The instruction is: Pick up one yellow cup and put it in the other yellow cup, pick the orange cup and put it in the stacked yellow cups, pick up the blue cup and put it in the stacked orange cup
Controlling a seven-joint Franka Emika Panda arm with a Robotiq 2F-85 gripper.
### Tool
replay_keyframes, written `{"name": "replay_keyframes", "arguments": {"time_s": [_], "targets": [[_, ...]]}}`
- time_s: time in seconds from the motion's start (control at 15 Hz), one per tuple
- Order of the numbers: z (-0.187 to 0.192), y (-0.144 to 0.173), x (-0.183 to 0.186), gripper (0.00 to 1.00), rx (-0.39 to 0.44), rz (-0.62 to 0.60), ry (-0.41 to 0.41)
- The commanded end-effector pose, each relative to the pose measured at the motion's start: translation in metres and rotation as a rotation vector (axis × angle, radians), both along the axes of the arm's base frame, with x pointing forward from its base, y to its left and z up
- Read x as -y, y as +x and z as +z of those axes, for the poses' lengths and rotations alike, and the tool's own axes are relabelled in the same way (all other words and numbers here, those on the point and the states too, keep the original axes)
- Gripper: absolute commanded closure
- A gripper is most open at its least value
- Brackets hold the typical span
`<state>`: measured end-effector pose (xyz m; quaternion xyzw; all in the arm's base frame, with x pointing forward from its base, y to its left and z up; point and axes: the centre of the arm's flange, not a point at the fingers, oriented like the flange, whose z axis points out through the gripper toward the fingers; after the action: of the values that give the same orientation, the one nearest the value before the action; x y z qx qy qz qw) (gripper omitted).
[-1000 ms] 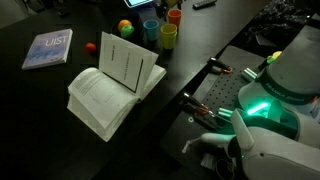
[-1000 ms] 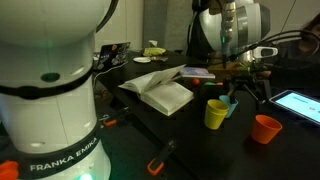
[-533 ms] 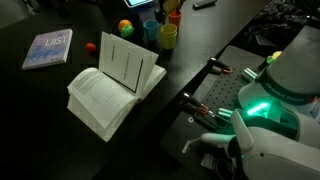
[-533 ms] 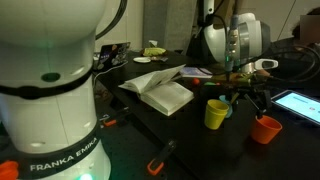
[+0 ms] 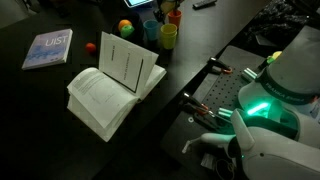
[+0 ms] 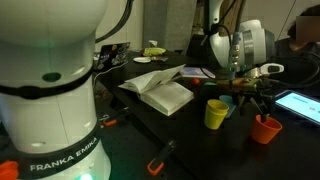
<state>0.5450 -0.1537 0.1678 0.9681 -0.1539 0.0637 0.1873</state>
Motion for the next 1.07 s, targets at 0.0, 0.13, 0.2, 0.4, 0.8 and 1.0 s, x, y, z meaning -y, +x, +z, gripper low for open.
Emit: {"name": "replay_keyframes", "arguments": {"time_s": [0.0,0.13,0.2,0.4,0.8,1.0], "targets": [[0.002,0.013,0.001,0.51,0.028,0.032,0.003],[0.005,0.014,-0.001,0.65,0.033,0.044,0.001],[0.006,0.014,-0.001,0.73,0.033,0.048,-0.003],[0.008,0.011,-0.001,0.95,0.03,0.049,-0.014],[0.026,0.009,-0.001,0.97,-0.002,0.03,-0.034],[0.055,0.013,-0.017,0.97,-0.011,0.022,-0.023]]}}
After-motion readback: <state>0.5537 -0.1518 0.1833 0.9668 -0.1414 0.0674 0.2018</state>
